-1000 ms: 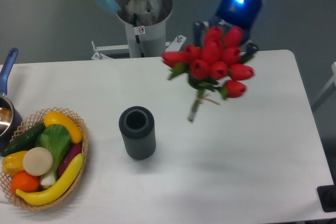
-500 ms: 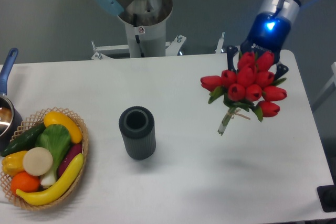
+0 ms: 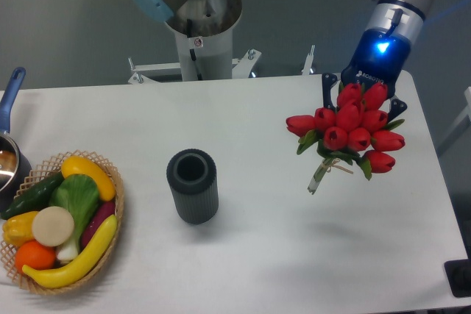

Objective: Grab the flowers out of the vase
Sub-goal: 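Carry the tulips away from the vase and hold them above the table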

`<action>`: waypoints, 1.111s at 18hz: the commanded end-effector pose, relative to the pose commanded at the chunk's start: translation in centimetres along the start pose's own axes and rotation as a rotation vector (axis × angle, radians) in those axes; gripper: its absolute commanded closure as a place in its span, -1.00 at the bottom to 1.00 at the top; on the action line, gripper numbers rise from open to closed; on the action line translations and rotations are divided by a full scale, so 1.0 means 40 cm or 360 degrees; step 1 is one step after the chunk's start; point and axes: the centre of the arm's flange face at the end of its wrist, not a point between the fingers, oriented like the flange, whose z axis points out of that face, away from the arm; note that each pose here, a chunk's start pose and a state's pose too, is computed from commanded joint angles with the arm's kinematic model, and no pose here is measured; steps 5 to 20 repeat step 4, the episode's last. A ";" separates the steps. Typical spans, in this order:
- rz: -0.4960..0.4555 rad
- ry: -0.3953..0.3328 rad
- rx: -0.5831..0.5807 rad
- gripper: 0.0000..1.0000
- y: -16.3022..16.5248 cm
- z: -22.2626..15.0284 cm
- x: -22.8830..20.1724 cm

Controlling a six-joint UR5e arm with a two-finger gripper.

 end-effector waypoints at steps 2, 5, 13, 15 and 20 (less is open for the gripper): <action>-0.0002 0.0005 0.0000 0.31 0.000 0.005 0.000; -0.0003 0.0004 -0.0001 0.31 0.003 0.004 -0.001; -0.0003 0.0004 -0.0001 0.31 0.003 0.004 -0.001; -0.0003 0.0004 -0.0001 0.31 0.003 0.004 -0.001; -0.0003 0.0004 -0.0001 0.31 0.003 0.004 -0.001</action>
